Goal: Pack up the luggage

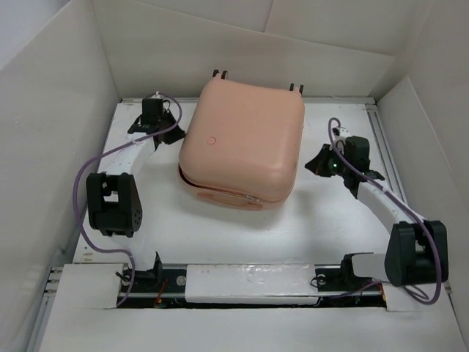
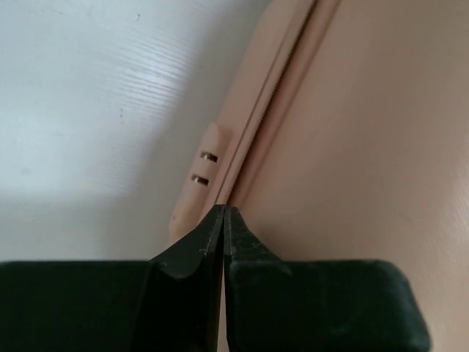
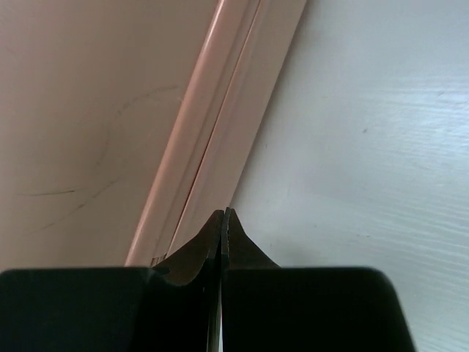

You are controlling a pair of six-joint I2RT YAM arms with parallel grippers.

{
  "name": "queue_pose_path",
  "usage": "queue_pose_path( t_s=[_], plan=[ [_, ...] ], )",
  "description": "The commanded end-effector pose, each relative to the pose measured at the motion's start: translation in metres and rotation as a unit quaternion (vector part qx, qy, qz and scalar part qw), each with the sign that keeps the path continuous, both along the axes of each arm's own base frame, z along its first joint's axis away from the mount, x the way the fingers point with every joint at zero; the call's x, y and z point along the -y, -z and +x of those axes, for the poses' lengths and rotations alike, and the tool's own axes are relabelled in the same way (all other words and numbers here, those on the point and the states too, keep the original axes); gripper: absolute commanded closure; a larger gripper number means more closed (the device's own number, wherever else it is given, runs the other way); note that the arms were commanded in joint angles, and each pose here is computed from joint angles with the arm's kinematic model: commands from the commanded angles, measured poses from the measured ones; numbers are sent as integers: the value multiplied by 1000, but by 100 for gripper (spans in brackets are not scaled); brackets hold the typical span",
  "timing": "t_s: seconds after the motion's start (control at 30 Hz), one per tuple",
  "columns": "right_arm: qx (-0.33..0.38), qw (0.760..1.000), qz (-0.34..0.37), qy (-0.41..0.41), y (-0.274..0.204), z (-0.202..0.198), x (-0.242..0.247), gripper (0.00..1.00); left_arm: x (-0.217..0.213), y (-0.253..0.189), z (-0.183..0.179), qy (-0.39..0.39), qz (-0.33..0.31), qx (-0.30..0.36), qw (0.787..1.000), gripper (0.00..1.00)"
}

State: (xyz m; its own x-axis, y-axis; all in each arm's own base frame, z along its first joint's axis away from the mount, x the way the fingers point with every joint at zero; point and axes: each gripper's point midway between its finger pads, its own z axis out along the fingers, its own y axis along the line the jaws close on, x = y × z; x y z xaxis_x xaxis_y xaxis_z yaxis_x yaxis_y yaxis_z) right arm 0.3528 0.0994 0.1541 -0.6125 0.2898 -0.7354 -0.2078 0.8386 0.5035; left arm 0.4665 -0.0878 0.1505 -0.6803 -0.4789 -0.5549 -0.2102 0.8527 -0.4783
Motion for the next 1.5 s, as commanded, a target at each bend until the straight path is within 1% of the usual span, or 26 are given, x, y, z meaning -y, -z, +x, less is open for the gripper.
queue_pose_path(
  t_s=[0.0,0.07,0.13,0.2,0.23,0.3,0.33,0.47,0.53,0.57,0.6,0.63,0.67,0.73,0.77,0.8,0.83,0.9,0.93,1.0,1.03,1.13,1.17,1.23,1.27,1.47],
  plan=[
    [36,997,-17,-58,-8,13,-36,100,52,-53,-29,83,-89,71,990,100],
    [40,995,-18,-88,-12,12,-60,100,69,-52,-51,103,-94,74,987,100],
    [50,993,-14,-105,-21,21,-74,100,106,-71,-85,142,-116,93,979,100],
    [64,987,2,-146,-38,24,-91,100,131,-64,-114,168,-138,93,972,100],
    [57,985,8,-163,-34,24,-101,100,155,-76,-140,200,-156,104,962,100],
    [77,979,7,-186,-46,26,-109,100,179,-69,-168,221,-197,90,951,100],
    [85,978,10,-191,-53,29,-111,100,200,-74,-194,254,-215,86,939,100],
    [93,984,26,-151,-70,45,-78,100,241,-79,-253,316,-241,73,915,100],
    [94,990,34,-101,-79,56,-44,100,239,-94,-262,313,-237,86,916,100],
    [91,993,26,-75,-82,60,-30,100,224,-121,-262,297,-230,128,918,100],
    [85,995,18,-51,-87,53,-18,96,209,-136,-255,268,-211,157,927,100],
    [93,995,8,-26,-92,53,-7,95,175,-152,-230,178,-163,193,951,100],
    [93,996,4,-17,-89,49,-4,94,153,-168,-220,133,-147,221,955,93],
    [106,994,-4,-3,-98,41,-2,91,84,-198,-188,-4,-108,277,955,79],
    [107,994,-8,0,-97,38,-3,91,68,-212,-180,-31,-109,291,950,67],
    [101,995,-10,-2,-91,34,-8,91,37,-216,-157,-79,-88,303,946,62],
    [101,995,-13,4,-90,33,-5,91,24,-215,-143,-90,-73,301,947,59],
    [83,996,-17,14,-74,30,-5,92,14,-224,-117,-67,-83,286,952,56],
    [83,996,-20,19,-73,31,-3,92,-16,-195,-84,-98,-64,245,962,56],
    [63,998,-21,13,-57,30,-8,92,-31,-178,-58,-100,-86,210,969,60],
    [55,998,-24,17,-51,33,-6,92,-49,-142,-38,-122,-79,167,975,61],
    [27,998,-34,34,-29,39,-3,94,-58,-107,-11,-121,-56,127,983,61],
    [23,999,-34,34,-22,45,-4,95,-57,-68,1,-121,-55,77,988,61],
    [11,999,-30,31,-14,51,-10,95,-50,-42,10,-100,-64,48,992,64],
    [2,999,-29,26,-5,58,-13,95,-45,-15,11,-101,-81,19,991,64],
    [-13,999,-25,-31,28,72,-57,95,-2,38,-1,-66,-159,-11,985,65]
  ],
)
